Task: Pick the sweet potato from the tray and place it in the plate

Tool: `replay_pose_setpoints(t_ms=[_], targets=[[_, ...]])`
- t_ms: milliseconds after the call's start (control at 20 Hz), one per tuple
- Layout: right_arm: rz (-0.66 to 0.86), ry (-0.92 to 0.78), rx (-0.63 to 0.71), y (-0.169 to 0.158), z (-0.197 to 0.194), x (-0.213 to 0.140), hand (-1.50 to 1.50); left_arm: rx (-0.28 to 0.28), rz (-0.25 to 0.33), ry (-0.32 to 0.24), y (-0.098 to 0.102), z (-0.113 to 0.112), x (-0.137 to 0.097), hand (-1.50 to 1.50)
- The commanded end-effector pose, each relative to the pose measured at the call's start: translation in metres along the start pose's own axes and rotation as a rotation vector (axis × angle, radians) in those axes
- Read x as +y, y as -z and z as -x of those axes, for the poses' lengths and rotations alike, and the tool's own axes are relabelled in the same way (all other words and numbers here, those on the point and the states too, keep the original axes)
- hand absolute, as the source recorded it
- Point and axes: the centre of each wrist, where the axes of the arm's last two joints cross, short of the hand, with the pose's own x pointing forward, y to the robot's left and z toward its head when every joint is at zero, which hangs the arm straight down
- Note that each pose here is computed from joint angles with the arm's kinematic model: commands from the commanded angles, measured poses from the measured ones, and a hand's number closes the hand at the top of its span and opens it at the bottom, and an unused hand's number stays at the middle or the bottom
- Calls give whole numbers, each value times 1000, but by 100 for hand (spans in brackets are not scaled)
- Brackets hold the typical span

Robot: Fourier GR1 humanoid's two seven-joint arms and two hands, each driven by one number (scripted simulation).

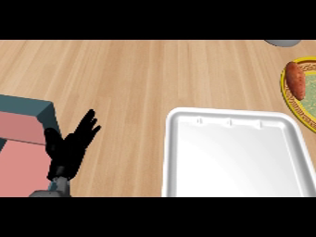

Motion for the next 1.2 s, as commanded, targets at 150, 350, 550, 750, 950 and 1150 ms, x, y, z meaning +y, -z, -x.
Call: replay_pose_setpoints(t_ms=[150, 350, 550, 750, 950, 1150], targets=[[-60, -23, 300, 15, 44, 24, 150, 28, -10, 6, 0, 1, 5, 0], [-262, -136, 335, 19, 53, 34, -150, 43, -13, -17, 0, 5, 3, 0], [-293, -56, 325, 27, 61, 37, -150, 34, -14, 5, -2, 3, 11, 0], [-245, 79, 250, 32, 55, 35, -150, 33, -4, 13, -4, -2, 6, 0], [-124, 239, 212, 30, 34, 28, -150, 33, -3, 0, 2, 9, 10, 0], [-72, 338, 271, 26, 43, 23, -150, 58, -20, -17, -3, 12, -4, 0]])
